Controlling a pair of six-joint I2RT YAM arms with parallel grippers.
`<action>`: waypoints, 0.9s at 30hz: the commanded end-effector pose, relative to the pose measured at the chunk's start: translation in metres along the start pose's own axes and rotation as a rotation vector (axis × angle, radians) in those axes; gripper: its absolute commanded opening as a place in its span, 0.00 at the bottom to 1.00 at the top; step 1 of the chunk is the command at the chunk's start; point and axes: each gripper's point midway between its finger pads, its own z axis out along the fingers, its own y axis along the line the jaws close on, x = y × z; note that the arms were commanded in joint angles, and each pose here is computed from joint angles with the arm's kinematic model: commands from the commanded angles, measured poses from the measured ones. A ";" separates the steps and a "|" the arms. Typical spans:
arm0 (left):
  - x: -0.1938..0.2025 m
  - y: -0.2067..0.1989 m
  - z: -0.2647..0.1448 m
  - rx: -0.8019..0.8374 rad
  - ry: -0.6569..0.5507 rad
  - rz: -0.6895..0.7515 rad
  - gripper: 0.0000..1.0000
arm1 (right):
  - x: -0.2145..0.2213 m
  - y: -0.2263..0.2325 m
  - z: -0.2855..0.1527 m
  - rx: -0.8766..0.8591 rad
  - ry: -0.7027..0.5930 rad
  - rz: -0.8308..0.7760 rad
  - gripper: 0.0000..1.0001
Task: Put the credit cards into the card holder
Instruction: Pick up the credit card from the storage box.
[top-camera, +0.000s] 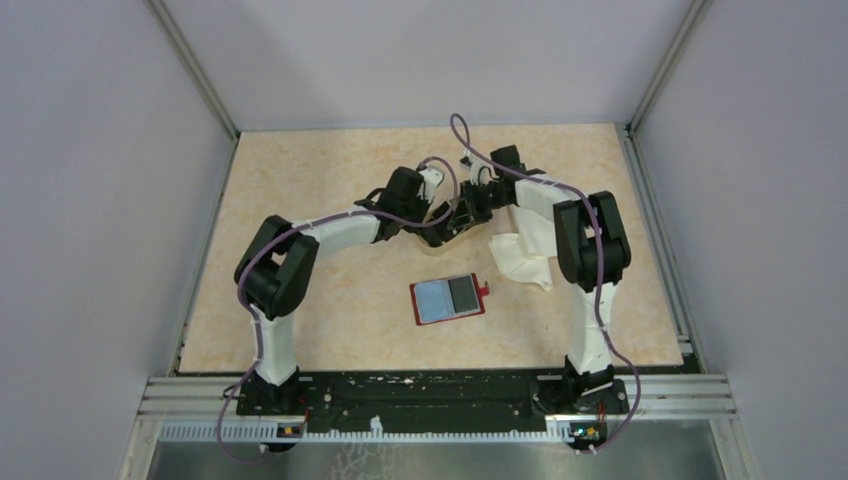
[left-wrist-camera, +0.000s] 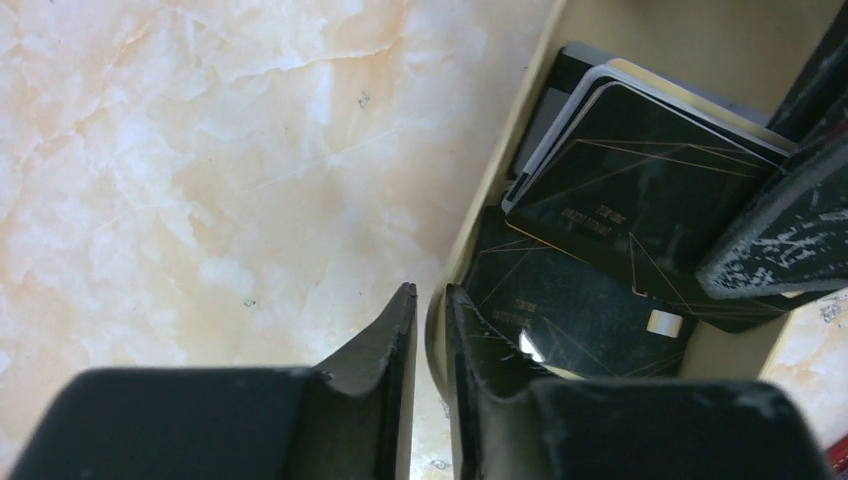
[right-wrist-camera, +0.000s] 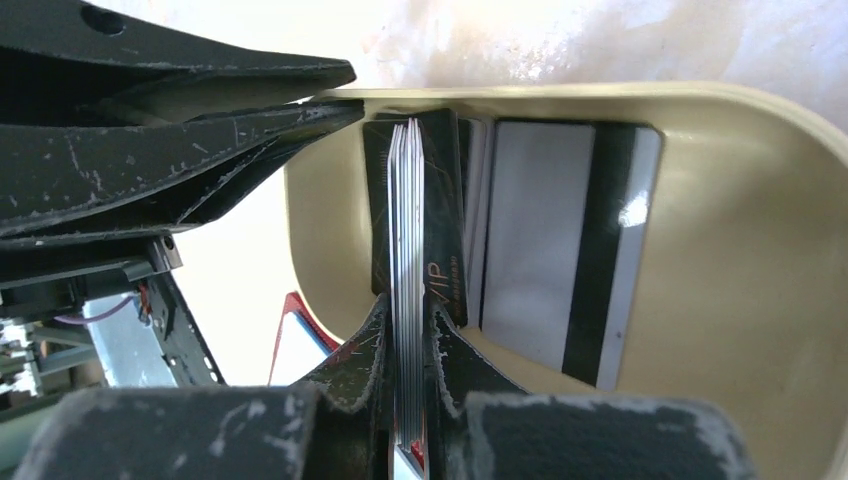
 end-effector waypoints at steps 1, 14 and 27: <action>-0.014 0.010 -0.001 -0.009 -0.021 -0.056 0.28 | -0.004 0.015 0.000 -0.076 -0.011 0.001 0.02; -0.023 0.006 -0.045 0.057 -0.107 -0.200 0.54 | 0.007 0.007 0.013 -0.124 0.021 0.077 0.24; -0.011 -0.029 -0.096 0.258 -0.192 -0.301 0.54 | -0.004 0.004 -0.003 -0.146 -0.021 0.103 0.26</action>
